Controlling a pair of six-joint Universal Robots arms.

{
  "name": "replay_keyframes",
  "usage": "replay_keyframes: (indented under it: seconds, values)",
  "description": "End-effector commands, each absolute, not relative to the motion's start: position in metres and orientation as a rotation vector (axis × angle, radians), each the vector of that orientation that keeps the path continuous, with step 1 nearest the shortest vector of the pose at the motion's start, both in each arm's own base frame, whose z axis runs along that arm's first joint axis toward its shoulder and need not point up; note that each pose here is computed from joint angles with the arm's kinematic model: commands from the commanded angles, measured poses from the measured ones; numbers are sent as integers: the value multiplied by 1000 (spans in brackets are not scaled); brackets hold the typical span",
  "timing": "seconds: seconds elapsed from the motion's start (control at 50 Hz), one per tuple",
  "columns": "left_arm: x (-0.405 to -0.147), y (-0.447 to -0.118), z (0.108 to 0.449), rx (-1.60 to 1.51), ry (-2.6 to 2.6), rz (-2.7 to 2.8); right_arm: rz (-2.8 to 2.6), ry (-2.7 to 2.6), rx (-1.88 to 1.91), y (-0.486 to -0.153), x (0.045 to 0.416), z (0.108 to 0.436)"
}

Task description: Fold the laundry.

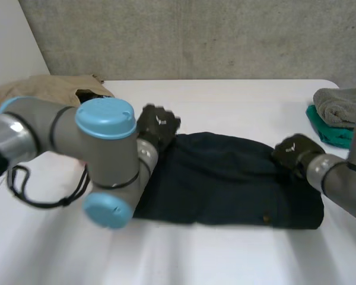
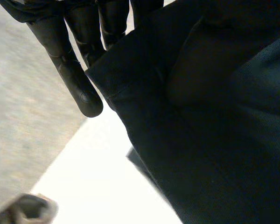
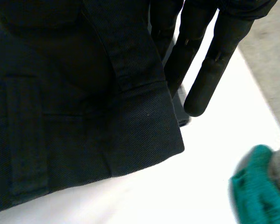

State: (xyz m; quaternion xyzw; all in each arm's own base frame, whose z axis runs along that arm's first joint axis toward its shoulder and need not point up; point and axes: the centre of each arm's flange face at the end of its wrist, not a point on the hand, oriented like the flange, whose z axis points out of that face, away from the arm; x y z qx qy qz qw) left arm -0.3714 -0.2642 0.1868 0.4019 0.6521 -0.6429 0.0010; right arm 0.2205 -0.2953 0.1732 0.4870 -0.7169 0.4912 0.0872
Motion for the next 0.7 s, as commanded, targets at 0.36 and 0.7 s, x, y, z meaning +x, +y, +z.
replay_keyframes:
  seconds: [0.36,0.7]
  values:
    - [-422,-314,174,1141,1565,-2297,1843,-1807,1032,-389,233,167]
    - [-376,-247,204,1175,1787,-2276,1591,-2588,935,-284,191,192]
